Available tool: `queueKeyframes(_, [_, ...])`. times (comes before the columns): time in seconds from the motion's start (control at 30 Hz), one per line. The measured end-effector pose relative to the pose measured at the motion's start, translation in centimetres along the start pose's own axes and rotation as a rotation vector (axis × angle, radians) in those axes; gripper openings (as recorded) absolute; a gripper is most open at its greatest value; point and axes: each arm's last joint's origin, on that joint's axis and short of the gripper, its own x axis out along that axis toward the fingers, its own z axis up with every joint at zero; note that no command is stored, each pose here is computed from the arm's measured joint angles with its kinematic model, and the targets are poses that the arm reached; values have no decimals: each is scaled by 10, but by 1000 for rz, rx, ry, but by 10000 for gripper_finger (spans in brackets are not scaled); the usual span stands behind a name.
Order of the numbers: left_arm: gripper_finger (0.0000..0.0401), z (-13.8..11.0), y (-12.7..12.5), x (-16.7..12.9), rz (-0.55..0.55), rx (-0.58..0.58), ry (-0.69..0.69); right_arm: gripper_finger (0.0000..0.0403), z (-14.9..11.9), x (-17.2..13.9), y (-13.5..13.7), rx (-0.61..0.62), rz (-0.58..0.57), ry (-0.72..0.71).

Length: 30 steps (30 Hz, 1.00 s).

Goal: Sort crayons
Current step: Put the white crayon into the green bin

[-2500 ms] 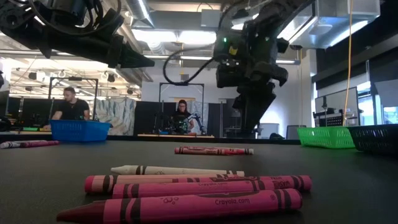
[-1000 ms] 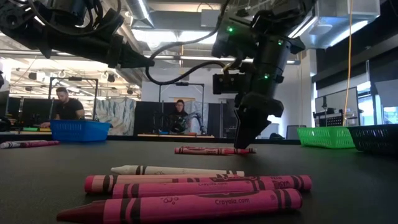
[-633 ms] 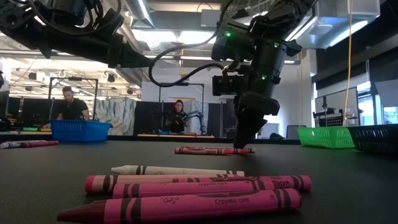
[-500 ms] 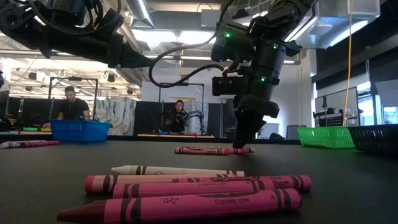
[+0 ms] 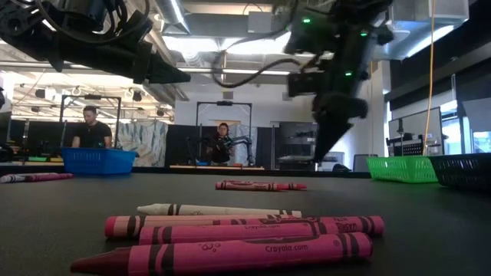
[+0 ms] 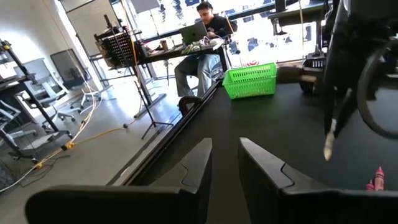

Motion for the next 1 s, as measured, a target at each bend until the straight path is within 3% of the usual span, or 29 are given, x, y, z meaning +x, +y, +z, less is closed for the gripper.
queueKeyframes(0.5, [71, 0, 0, 0, 0, -6, -2, 21, -97, -67, -80, 376, -303, -88])
queueKeyframes(0.67, [71, 0, 0, 0, 0, -6, -2, 21, -117, -76, -107, 494, -420, -4])
queueKeyframes(1.0, [71, 0, 0, 0, 0, -6, -2, 21, -136, -68, -151, 654, -503, 113])
